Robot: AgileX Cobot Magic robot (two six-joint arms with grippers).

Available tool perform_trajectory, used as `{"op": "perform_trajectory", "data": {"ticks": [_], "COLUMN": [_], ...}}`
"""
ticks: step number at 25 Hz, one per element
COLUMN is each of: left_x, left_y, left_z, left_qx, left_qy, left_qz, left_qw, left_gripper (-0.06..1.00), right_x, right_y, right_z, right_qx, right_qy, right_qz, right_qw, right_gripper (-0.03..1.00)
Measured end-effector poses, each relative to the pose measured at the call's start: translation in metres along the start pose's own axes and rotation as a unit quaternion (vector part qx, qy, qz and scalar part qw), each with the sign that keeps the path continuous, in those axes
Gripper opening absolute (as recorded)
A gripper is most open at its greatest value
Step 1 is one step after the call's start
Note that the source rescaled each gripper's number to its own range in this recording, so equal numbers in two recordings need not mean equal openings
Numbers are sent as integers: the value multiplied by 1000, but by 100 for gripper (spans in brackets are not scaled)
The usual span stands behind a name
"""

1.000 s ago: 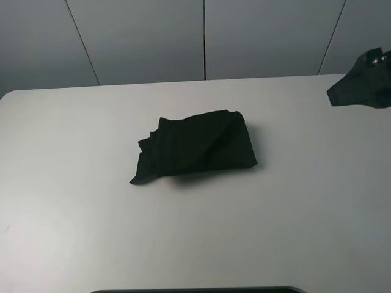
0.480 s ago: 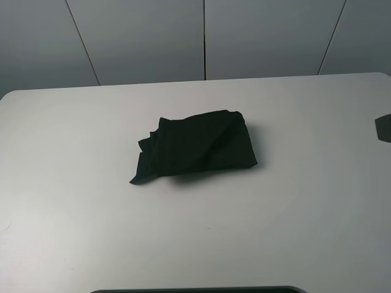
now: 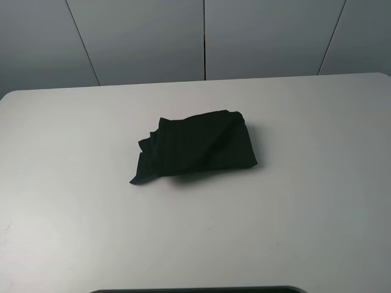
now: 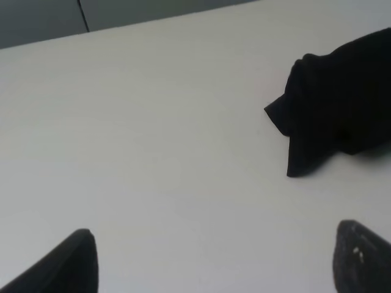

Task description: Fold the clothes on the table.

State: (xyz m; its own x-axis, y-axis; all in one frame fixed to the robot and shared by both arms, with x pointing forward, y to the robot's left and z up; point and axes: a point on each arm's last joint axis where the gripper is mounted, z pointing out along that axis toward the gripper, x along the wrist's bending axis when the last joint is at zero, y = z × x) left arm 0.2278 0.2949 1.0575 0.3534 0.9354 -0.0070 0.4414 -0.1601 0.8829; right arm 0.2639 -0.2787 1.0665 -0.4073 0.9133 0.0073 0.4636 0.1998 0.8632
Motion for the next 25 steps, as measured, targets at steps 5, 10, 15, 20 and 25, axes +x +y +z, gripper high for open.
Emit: {"op": "perform_trajectory", "data": {"ticks": [5, 10, 15, 20, 25], "left_x": [0, 0, 0, 0, 0], "left_y": [0, -1, -1, -2, -3], "left_z": [0, -1, -1, 3, 3], "left_qx": [0, -2, -2, -3, -2], "left_qy": [0, 0, 0, 1, 0], "left_qz": [-3, -3, -3, -4, -4], "left_qw": [1000, 1000, 1000, 1000, 1000], "left_gripper": [100, 100, 100, 100, 100], "right_x": [2, 4, 4, 4, 4], "right_y": [-6, -19, -20, -20, -20], "right_z": [-11, -11, -10, -10, -10], "right_qx": [-23, 37, 42, 42, 42], "right_qy": [-1, 7, 9, 9, 9], "right_qz": [-5, -7, -6, -6, -6], "right_qw": [1000, 999, 999, 999, 999], "right_gripper": [100, 100, 100, 100, 100]}}
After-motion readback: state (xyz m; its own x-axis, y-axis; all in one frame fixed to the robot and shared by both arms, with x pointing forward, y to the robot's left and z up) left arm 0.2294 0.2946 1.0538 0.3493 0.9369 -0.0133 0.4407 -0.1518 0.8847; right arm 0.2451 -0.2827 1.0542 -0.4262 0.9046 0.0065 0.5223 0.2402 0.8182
